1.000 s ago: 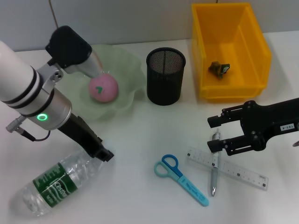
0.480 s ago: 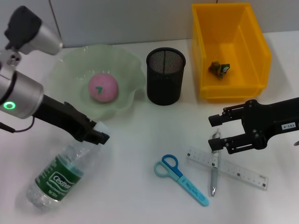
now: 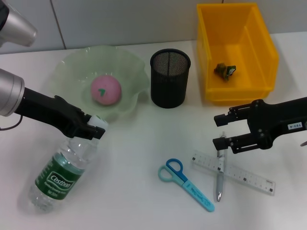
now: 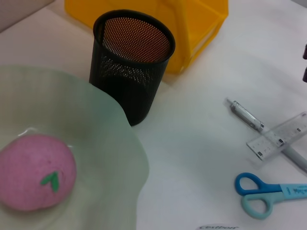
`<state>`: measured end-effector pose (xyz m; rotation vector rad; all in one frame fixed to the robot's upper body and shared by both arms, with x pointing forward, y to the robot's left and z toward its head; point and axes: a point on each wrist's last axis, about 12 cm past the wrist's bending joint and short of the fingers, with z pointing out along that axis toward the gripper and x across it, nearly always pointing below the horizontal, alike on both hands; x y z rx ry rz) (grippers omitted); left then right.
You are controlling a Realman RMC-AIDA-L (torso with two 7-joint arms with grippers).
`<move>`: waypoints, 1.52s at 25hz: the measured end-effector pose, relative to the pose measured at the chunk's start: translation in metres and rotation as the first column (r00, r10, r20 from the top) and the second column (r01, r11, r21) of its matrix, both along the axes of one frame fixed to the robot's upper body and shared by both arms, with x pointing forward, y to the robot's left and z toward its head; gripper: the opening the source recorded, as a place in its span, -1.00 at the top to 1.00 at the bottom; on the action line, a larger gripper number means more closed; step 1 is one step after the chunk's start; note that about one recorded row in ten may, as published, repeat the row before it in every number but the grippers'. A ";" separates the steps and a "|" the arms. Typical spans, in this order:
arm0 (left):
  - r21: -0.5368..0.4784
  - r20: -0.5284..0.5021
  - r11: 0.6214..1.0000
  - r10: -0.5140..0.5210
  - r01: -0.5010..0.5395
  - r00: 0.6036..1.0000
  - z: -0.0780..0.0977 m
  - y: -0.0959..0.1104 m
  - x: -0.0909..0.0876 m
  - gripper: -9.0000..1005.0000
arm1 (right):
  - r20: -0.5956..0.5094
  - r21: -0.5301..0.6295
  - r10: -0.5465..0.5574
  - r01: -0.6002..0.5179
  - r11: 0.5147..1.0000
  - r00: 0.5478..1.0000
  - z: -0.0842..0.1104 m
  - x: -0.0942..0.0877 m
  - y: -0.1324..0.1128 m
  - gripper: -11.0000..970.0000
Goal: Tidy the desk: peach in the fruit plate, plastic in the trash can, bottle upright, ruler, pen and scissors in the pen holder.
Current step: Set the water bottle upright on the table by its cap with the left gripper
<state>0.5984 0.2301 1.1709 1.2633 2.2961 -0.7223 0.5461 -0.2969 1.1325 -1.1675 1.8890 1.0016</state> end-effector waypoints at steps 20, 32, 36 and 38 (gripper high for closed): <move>-0.004 0.049 1.000 -0.008 0.008 0.999 0.023 0.018 -0.003 0.12 | -0.010 0.011 -0.029 0.029 1.000 1.000 0.000 0.002 0.000 -0.43; -0.035 0.074 0.999 -0.024 0.027 0.997 0.034 0.017 -0.005 0.12 | -0.011 0.015 -0.029 0.029 0.999 1.000 0.000 0.002 0.001 -0.43; -0.043 0.083 0.999 -0.025 0.028 0.996 0.038 0.019 -0.006 0.12 | -0.010 0.015 -0.027 0.027 1.000 1.000 0.001 0.003 0.002 -0.44; -0.053 0.086 0.998 -0.028 0.033 0.996 0.040 0.019 -0.007 0.12 | -0.009 0.015 -0.026 0.026 1.000 1.000 0.001 0.003 0.002 -0.43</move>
